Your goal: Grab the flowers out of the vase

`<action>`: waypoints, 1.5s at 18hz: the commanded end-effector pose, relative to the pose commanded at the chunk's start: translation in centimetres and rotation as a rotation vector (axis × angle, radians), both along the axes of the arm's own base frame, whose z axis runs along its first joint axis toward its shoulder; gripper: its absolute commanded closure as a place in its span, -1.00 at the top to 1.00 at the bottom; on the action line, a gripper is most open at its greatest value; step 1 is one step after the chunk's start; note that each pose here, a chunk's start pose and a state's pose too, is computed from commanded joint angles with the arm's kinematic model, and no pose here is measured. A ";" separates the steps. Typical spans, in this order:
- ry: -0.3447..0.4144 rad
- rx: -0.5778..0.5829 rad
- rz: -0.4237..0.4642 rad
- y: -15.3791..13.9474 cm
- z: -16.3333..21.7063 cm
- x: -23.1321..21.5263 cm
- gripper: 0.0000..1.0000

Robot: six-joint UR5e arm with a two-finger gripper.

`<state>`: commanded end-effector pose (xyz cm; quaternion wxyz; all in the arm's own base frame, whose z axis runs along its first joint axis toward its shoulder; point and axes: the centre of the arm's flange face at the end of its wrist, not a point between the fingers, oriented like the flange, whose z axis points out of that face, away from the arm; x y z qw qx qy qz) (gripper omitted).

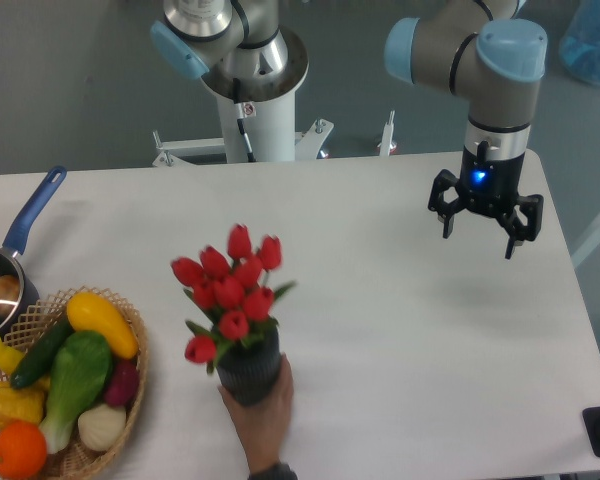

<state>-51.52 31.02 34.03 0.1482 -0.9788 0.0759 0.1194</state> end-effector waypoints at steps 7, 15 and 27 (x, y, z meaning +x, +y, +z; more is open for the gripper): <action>-0.010 0.006 -0.009 0.6 -0.7 0.2 1.00; -0.066 0.078 -0.036 1.4 -2.0 1.6 1.00; -0.118 0.198 -0.085 3.0 -2.1 2.3 1.00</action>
